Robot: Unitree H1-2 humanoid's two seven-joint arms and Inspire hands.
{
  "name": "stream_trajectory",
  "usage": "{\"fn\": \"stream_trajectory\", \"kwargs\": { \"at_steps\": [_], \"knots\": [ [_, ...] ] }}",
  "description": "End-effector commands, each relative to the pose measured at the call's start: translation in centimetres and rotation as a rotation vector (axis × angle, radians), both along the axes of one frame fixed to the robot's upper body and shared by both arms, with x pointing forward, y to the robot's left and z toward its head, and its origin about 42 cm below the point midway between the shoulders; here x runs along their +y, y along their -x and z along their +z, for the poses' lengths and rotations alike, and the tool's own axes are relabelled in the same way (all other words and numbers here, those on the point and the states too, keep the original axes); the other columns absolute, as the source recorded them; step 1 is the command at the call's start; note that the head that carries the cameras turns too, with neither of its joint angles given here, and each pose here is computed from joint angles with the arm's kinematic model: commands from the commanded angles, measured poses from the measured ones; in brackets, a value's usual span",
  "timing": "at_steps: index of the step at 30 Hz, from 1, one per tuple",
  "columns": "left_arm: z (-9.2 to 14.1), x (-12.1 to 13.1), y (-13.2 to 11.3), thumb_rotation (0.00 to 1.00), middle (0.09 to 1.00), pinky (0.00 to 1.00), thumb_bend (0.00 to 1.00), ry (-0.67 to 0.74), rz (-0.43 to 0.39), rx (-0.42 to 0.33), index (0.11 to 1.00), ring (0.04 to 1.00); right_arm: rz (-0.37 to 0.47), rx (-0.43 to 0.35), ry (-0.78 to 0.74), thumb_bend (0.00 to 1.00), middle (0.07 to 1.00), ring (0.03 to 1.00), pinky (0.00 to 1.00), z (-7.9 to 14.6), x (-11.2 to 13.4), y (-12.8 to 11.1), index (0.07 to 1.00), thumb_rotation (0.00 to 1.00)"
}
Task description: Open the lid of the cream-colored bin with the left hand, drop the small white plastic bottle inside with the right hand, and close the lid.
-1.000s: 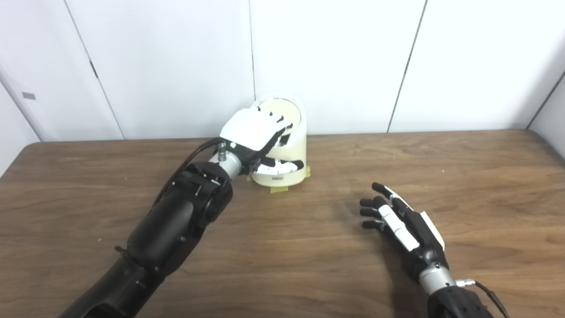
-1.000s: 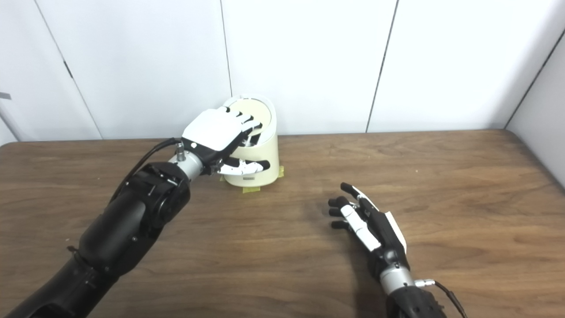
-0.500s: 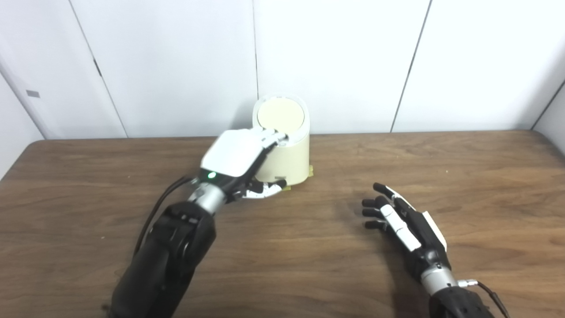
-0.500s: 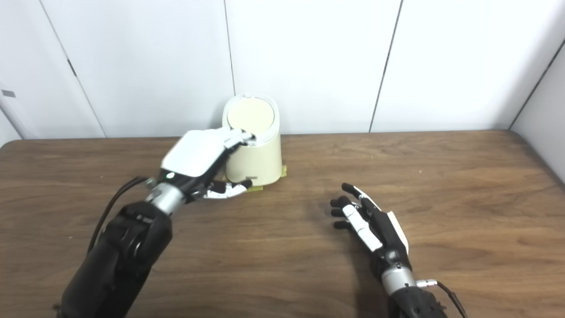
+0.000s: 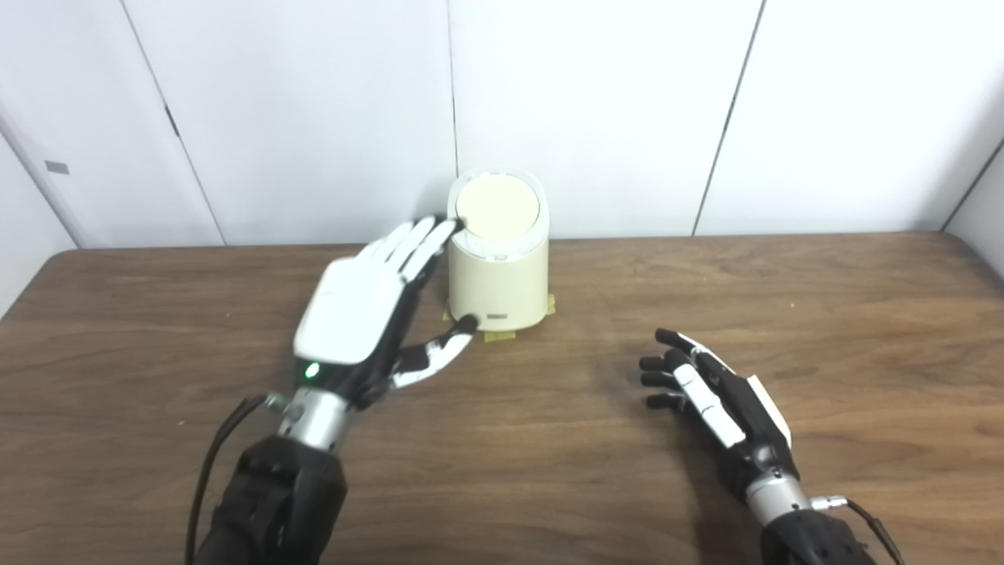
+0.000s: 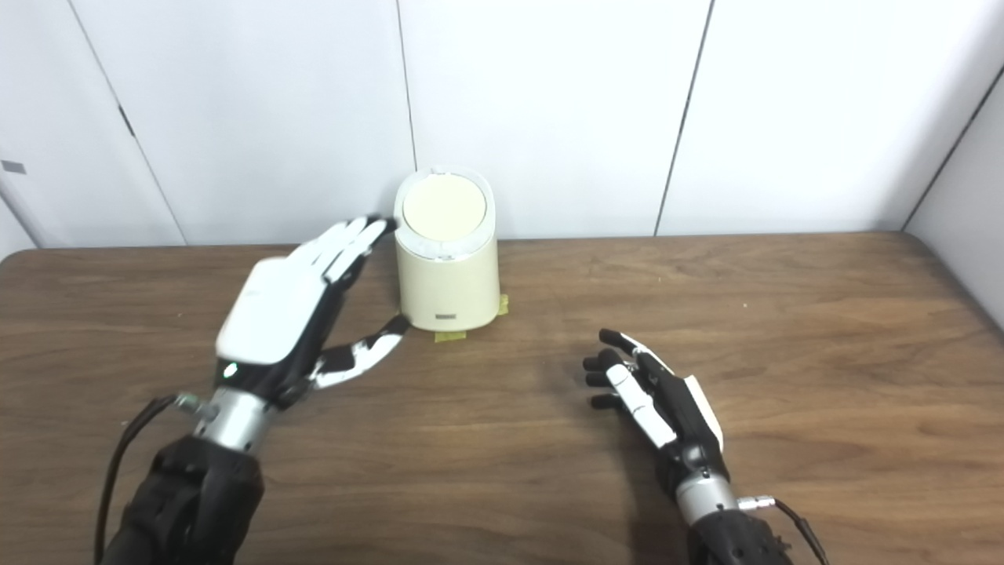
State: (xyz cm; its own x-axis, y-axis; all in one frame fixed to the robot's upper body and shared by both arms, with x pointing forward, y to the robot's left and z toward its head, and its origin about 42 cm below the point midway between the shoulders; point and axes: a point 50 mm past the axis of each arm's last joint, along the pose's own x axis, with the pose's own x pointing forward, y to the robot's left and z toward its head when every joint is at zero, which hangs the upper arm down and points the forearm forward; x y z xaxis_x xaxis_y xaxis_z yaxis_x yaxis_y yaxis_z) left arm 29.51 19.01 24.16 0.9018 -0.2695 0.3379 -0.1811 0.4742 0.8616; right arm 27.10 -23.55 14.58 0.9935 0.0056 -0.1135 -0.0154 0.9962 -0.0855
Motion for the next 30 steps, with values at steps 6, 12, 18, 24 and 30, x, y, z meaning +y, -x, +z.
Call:
{"fn": "stream_trajectory", "kwargs": {
  "at_steps": [6, 12, 18, 24, 30],
  "knots": [
    [-0.7, 2.8, 2.3, 0.34, 0.899, 0.8, 0.36, 0.408, 0.068, 0.101, 0.913, 0.88, 0.021, -0.083, -0.006, 0.5, 0.707, 0.712, 0.62, 1.6, 0.1, -0.3, 0.806, 0.7],
    [-3.4, 5.6, 3.5, 0.59, 0.876, 0.83, 0.31, 0.641, 0.129, 0.206, 0.918, 0.873, 0.017, -0.101, -0.061, 0.52, 0.716, 0.716, 0.63, 1.8, 0.2, 0.1, 0.797, 0.67],
    [-5.9, 7.8, 4.1, 0.67, 0.886, 0.9, 0.33, 0.906, 0.122, 0.289, 0.942, 0.885, 0.0, -0.131, -0.119, 0.55, 0.755, 0.746, 0.63, 2.2, 0.2, 0.4, 0.797, 0.66],
    [-7.9, 8.1, 4.8, 0.7, 0.898, 0.9, 0.38, 1.076, 0.091, 0.336, 0.952, 0.882, 0.001, -0.168, -0.187, 0.6, 0.807, 0.801, 0.69, 2.3, -0.1, 0.8, 0.824, 0.68],
    [-9.4, 8.0, 5.6, 0.77, 0.906, 0.89, 0.4, 1.154, 0.09, 0.343, 0.945, 0.886, -0.015, -0.219, -0.23, 0.67, 0.836, 0.828, 0.73, 1.9, -0.5, 1.0, 0.846, 0.7]
  ]
}}
